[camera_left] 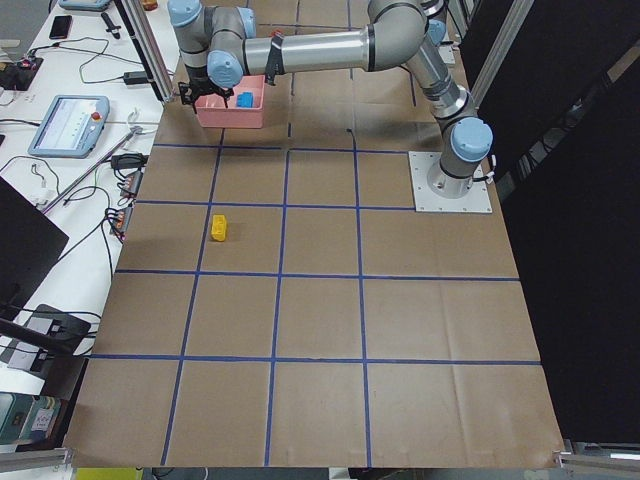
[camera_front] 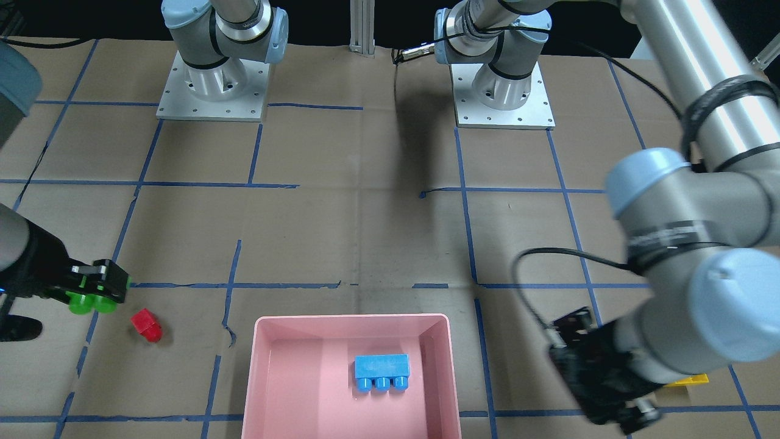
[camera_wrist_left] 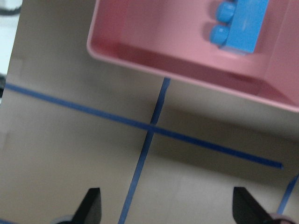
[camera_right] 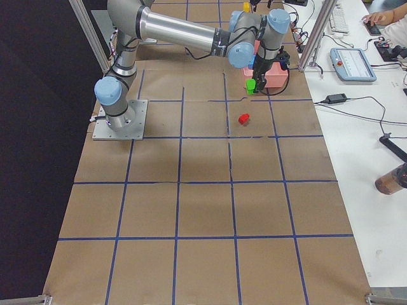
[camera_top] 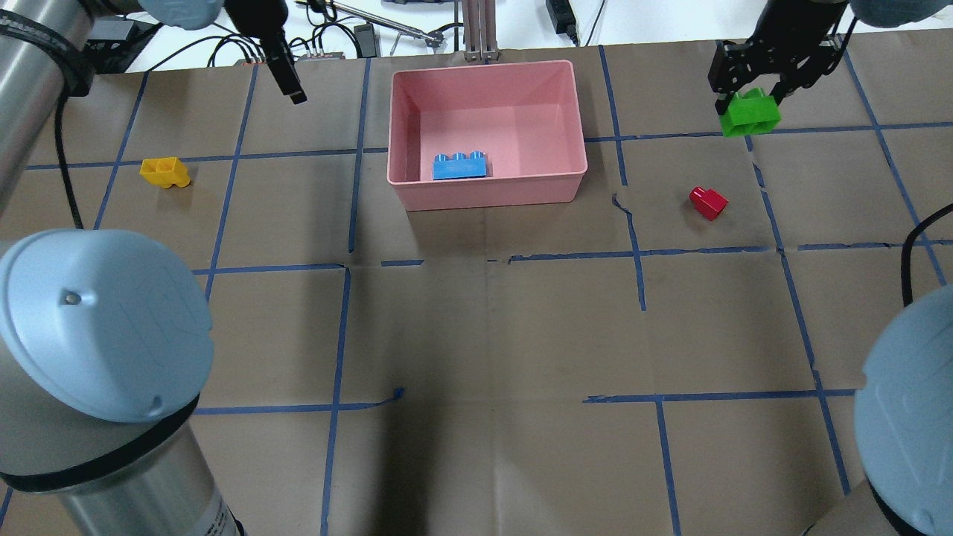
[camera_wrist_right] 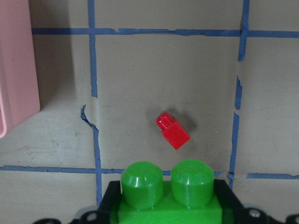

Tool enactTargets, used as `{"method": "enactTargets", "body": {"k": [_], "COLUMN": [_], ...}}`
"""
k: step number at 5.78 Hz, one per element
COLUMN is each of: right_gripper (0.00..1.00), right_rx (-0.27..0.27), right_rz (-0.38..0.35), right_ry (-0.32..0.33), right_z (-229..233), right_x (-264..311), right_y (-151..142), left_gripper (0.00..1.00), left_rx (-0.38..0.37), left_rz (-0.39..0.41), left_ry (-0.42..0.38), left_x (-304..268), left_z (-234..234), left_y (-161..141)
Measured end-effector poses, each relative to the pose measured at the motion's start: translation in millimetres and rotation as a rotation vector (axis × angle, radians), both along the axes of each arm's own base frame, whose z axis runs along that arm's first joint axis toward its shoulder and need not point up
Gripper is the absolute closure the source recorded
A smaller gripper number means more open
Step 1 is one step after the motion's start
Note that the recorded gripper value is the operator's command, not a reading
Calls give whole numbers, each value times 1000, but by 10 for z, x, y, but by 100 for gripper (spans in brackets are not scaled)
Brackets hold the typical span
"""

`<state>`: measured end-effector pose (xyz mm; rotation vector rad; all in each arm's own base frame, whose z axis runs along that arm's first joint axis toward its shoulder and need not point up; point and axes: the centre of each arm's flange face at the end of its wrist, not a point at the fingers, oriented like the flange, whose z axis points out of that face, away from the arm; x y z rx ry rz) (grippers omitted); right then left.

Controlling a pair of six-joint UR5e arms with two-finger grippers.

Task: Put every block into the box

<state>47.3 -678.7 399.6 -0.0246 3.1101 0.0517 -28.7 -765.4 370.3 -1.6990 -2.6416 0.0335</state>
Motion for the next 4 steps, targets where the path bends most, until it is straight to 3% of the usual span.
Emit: {"method": "enactTargets", "body": {"k": [1, 2, 3, 4], "right_gripper": [53, 53, 51, 33], "right_rx": [-17, -24, -25, -17], "right_rz": [-13, -25, -33, -34], "right_ry": [-1, -1, -1, 1], "right_z": [-30, -164, -458, -865], "right_x": [633, 1296, 1882, 2244], "right_y": [-198, -373, -509, -605], "left_gripper": [1, 1, 1, 1], "left_rx": [21, 43, 64, 66], "left_rz": [82, 82, 20, -73], "left_ry": [10, 15, 21, 26], "left_x": [770, 1368, 1857, 2222], "left_z": [-42, -175, -383, -620], "left_y": [76, 161, 226, 241]}}
